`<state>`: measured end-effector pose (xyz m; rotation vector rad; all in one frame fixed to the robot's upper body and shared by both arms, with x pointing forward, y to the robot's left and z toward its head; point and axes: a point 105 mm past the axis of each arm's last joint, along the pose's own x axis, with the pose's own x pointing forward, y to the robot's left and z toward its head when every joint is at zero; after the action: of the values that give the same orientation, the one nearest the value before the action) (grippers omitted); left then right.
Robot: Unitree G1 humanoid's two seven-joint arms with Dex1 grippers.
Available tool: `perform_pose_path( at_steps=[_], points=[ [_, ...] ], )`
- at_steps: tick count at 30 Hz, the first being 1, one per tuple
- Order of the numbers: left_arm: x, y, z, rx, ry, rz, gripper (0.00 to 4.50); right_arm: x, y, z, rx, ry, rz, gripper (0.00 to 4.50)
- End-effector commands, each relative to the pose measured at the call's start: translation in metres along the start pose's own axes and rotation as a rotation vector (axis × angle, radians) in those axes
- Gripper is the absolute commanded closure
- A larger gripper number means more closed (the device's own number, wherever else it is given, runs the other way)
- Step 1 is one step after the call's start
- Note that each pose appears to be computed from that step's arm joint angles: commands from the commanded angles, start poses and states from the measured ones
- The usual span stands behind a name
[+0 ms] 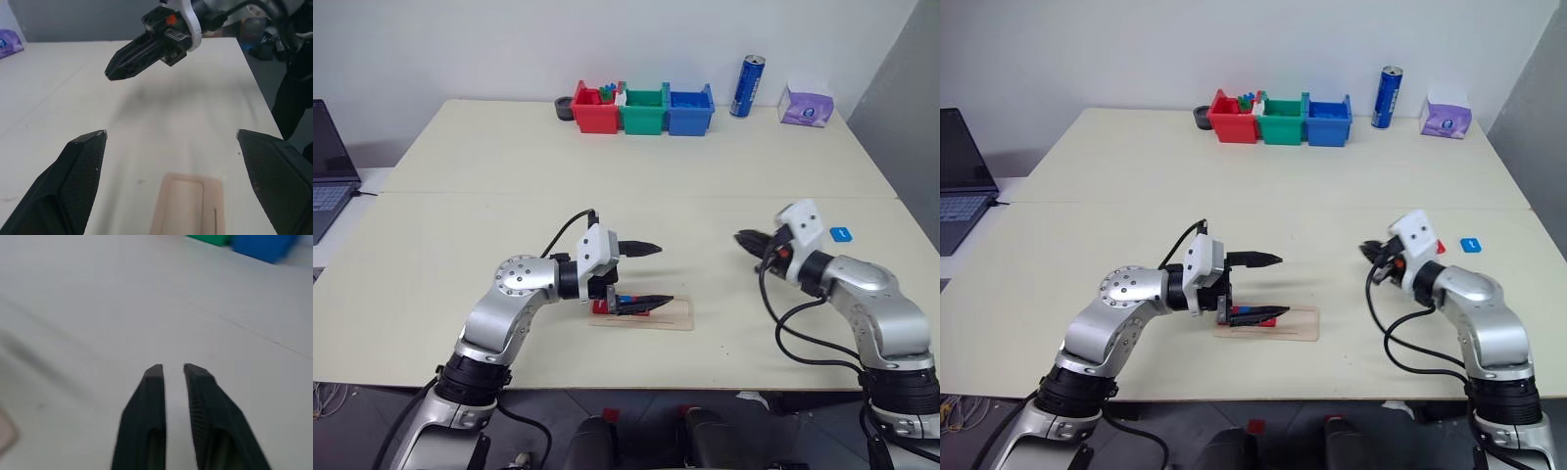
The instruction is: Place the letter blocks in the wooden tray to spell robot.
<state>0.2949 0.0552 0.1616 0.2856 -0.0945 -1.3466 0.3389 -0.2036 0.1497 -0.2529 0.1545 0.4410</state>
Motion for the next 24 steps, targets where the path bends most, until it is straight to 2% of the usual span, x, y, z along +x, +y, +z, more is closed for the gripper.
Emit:
perform_pose_path(
  at_steps=[1, 8, 15, 24],
  points=[
    [0.02, 0.007, 0.008, 0.039, -0.012, 0.032, 0.0, -0.018, -0.035, -0.004, -0.019, 0.003, -0.186, 2.56],
    [0.043, 0.011, 0.002, 0.017, 0.001, 0.042, 0.0, -0.017, -0.064, -0.014, -0.002, 0.023, -0.285, 0.02],
    [0.061, 0.021, -0.006, 0.011, 0.036, 0.082, 0.0, 0.0, -0.079, -0.021, 0.014, 0.032, -0.256, 0.02],
    [0.082, 0.012, 0.021, -0.02, -0.111, 0.079, 0.0, 0.017, -0.099, -0.031, 0.041, 0.049, -0.256, 0.02]
  ],
)
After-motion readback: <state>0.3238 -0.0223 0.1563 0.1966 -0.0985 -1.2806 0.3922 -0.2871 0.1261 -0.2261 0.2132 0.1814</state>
